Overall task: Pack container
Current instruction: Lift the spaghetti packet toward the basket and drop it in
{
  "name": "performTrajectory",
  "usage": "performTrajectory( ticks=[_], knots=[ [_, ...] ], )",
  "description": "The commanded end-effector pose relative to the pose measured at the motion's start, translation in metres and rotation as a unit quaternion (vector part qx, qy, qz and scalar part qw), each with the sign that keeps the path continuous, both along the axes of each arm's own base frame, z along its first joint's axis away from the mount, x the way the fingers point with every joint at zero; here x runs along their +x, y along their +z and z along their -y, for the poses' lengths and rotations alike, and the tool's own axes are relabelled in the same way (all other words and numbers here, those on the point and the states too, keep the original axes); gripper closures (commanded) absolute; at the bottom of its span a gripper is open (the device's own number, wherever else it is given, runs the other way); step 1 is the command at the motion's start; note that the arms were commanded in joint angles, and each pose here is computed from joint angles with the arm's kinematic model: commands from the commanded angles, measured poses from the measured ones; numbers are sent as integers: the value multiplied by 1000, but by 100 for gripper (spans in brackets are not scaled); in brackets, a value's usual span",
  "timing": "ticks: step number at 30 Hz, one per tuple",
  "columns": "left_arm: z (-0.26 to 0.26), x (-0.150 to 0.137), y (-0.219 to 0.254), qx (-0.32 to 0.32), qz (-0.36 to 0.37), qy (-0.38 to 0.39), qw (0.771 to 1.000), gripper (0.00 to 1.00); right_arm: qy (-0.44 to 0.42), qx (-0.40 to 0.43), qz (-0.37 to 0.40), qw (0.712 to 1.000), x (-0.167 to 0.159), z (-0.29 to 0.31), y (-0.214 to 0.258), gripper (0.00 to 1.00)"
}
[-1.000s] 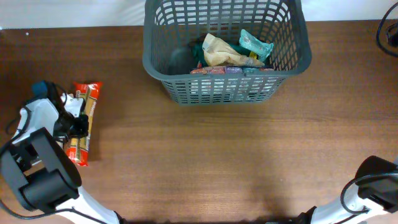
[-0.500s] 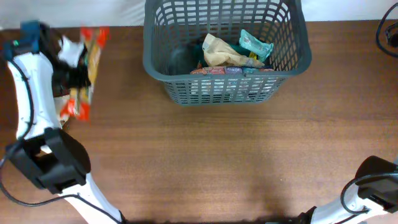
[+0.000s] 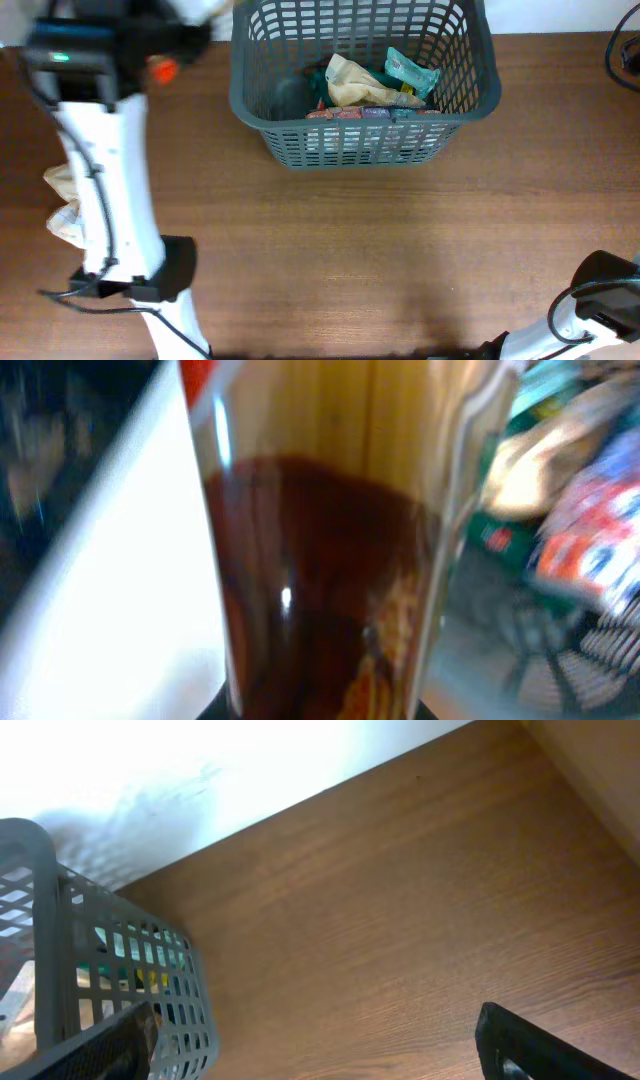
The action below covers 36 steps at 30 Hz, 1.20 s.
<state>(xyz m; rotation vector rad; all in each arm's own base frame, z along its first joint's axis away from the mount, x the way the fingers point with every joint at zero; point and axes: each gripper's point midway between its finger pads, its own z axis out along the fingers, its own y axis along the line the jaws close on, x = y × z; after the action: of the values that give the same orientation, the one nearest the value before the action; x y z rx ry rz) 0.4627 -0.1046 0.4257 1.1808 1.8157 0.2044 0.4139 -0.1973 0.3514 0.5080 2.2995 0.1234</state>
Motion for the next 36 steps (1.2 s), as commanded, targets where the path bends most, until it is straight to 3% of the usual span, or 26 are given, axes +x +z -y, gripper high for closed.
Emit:
performTrajectory(
  ticks=[1,8,15,22,24,26,28,32,33,34,35,36],
  knots=[
    [56,-13,32,55,95,-120,987,98,1,2,-1,1000,1,1,-2,1],
    [117,25,-34,90,67,-191,975,98,1,2,-1,1000,1,1,-2,1],
    [155,64,-159,86,-55,-201,974,98,1,2,-1,1000,1,1,-2,1],
    [185,64,-217,90,-106,-217,966,98,1,2,-1,1000,1,1,-2,1],
    [186,65,-223,89,-112,-217,966,90,1,2,-1,1000,1,1,-2,1],
    [187,65,-224,76,-121,-203,969,73,1,2,-1,1000,1,1,-2,1],
    [186,65,-223,65,-128,-190,971,65,1,2,-1,1000,1,1,-2,1],
    [176,66,-190,53,-108,-146,982,45,1,2,-1,1000,1,1,-2,1],
    [168,67,-176,54,-97,-123,986,35,1,2,-1,1000,1,1,-2,1],
    [159,67,-160,54,-84,-99,990,13,1,2,-1,1000,1,1,-2,1],
    [145,66,-137,50,-65,-65,994,1,1,2,-1,1000,1,1,-2,1],
    [135,64,-118,43,-52,-45,997,1,1,2,-1,1000,1,1,-2,1]
  ],
)
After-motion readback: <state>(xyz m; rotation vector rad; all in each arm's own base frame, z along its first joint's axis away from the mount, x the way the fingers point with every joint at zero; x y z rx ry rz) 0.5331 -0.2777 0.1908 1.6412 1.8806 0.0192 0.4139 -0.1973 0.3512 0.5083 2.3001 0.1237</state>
